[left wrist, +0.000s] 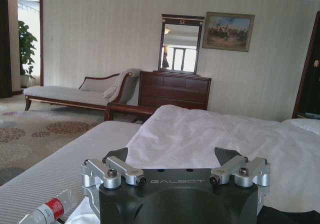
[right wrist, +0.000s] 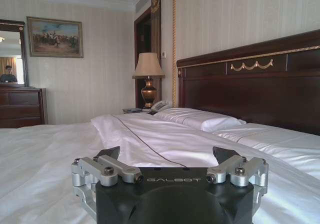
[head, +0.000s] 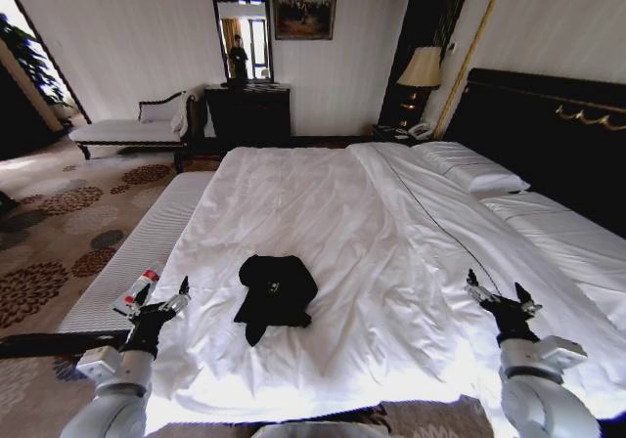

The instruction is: Fold the clothes on the bed.

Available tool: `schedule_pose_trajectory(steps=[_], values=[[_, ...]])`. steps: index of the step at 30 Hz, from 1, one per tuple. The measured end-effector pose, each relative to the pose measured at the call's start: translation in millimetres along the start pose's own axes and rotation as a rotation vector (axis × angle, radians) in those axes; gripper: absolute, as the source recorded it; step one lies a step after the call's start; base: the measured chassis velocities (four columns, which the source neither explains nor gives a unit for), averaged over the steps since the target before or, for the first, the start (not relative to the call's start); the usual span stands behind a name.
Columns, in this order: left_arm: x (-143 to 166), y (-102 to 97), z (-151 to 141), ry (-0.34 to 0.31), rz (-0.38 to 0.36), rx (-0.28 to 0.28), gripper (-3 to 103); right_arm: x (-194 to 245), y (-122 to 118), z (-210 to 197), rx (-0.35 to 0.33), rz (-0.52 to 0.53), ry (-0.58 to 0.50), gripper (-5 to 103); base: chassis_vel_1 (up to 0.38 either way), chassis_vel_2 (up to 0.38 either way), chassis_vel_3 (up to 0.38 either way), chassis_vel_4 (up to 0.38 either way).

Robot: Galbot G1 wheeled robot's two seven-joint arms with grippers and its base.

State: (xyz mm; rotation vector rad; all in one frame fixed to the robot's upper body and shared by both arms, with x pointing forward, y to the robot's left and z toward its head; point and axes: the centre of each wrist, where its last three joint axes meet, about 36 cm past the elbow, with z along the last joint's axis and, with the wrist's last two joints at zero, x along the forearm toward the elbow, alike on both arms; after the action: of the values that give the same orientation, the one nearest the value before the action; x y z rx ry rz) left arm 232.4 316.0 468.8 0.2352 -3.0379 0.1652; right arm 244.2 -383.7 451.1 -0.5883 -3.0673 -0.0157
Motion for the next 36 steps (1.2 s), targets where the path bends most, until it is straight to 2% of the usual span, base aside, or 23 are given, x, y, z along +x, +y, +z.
schedule_pose_trajectory(steps=[7,16,22,28,29,30,32,33,35,36], values=[[2,-5.1,-1,-0.005,0.003,0.008,99,6,6,5,-0.017,-0.015,-0.021,100,0.0,0.0,0.0,0.0],[5,-4.8,-2,-0.002,0.001,0.005,99,9,9,8,0.006,-0.031,-0.011,100,0.0,0.0,0.0,0.0],[1,-3.4,4,0.024,0.012,-0.003,99,13,16,2,-0.001,-0.083,0.01,100,0.0,0.0,0.0,0.0],[-5,5.9,18,0.096,-0.002,0.007,99,7,43,-22,-0.072,-0.274,0.095,100,0.0,0.0,0.0,0.0],[-5,5.9,18,0.096,-0.002,0.007,99,7,43,-22,-0.072,-0.274,0.095,100,0.0,0.0,0.0,0.0],[-5,8.4,22,0.114,-0.008,0.009,96,0,48,-28,-0.087,-0.327,0.118,100,0.0,0.0,0.0,0.0],[-5,12.7,29,0.138,-0.017,0.004,98,-14,57,-40,-0.112,-0.433,0.163,100,0.0,0.0,0.0,0.0],[-5,12.7,29,0.138,-0.017,0.004,98,-14,57,-40,-0.112,-0.433,0.163,100,0.0,0.0,0.0,0.0],[-5,16.1,34,0.155,-0.025,-0.001,100,-32,67,-49,-0.135,-0.548,0.227,100,0.0,0.0,0.0,0.0],[-5,16.1,34,0.155,-0.025,-0.001,100,-32,67,-49,-0.135,-0.548,0.227,100,0.0,0.0,0.0,0.0]])
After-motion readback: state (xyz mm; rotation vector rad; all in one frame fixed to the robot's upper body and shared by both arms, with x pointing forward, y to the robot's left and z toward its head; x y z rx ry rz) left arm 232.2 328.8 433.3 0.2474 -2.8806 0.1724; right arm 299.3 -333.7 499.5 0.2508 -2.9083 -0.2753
